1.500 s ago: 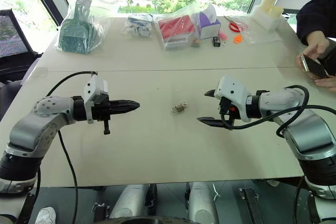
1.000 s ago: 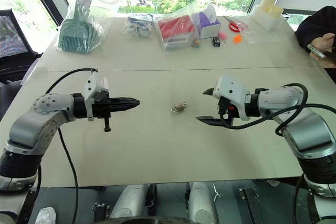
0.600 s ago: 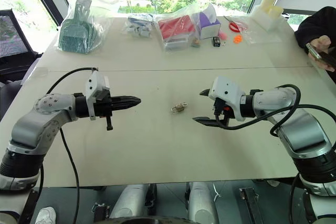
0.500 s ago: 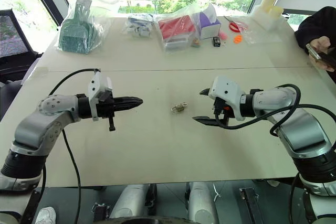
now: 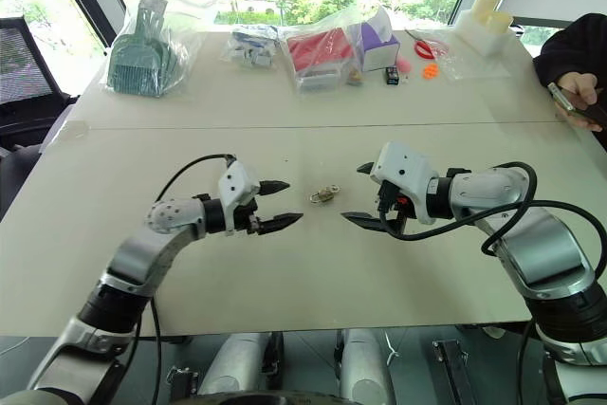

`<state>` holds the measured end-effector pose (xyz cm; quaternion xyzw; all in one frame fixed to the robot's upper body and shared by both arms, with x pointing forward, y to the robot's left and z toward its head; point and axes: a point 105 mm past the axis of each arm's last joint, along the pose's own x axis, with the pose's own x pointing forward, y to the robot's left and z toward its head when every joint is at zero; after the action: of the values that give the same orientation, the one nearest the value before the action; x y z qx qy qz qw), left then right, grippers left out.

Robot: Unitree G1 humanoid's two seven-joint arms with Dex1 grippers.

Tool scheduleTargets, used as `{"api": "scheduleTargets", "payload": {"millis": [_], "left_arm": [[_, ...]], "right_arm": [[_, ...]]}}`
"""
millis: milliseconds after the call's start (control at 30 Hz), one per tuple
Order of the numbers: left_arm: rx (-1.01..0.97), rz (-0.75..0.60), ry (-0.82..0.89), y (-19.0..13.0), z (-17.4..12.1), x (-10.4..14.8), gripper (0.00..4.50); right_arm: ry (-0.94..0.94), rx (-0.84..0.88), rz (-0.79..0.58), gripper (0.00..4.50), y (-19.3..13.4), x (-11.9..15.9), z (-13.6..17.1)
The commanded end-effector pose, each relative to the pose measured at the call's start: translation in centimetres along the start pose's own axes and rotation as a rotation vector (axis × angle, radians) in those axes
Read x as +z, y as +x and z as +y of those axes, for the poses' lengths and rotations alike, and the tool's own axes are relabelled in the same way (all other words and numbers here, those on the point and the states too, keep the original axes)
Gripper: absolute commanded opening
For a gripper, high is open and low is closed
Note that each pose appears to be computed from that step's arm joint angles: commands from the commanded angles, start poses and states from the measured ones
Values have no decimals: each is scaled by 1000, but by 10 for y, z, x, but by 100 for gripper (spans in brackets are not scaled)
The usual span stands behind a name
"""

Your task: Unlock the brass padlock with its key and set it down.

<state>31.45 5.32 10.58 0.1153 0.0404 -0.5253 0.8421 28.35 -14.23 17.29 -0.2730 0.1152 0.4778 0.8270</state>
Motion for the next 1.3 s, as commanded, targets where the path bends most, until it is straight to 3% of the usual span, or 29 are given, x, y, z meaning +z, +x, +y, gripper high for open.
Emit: {"api": "scheduleTargets", "payload": {"millis": [33, 200, 567, 667, 933, 967, 1300], "left_arm": [[46, -42, 70, 27, 4, 7, 447], [79, -31, 84, 55, 8, -2, 447], [70, 18, 122, 59, 14, -19, 447], [44, 19, 113, 60, 11, -20, 372], [-16, 37, 77, 59, 5, -24, 20], [-27, 37, 69, 58, 4, -24, 4], [-108, 57, 29, 9, 12, -13, 4]], "right_arm": [[-31, -45, -38, 450, -7, 12, 0], [-22, -77, -34, 450, -11, 12, 3], [-16, -103, -32, 450, -13, 12, 7], [-19, -103, -35, 450, -11, 13, 6], [-28, -97, -35, 450, -9, 14, 5], [-30, -95, -35, 450, -8, 14, 5], [-72, -58, -46, 450, 3, 17, 8]]}}
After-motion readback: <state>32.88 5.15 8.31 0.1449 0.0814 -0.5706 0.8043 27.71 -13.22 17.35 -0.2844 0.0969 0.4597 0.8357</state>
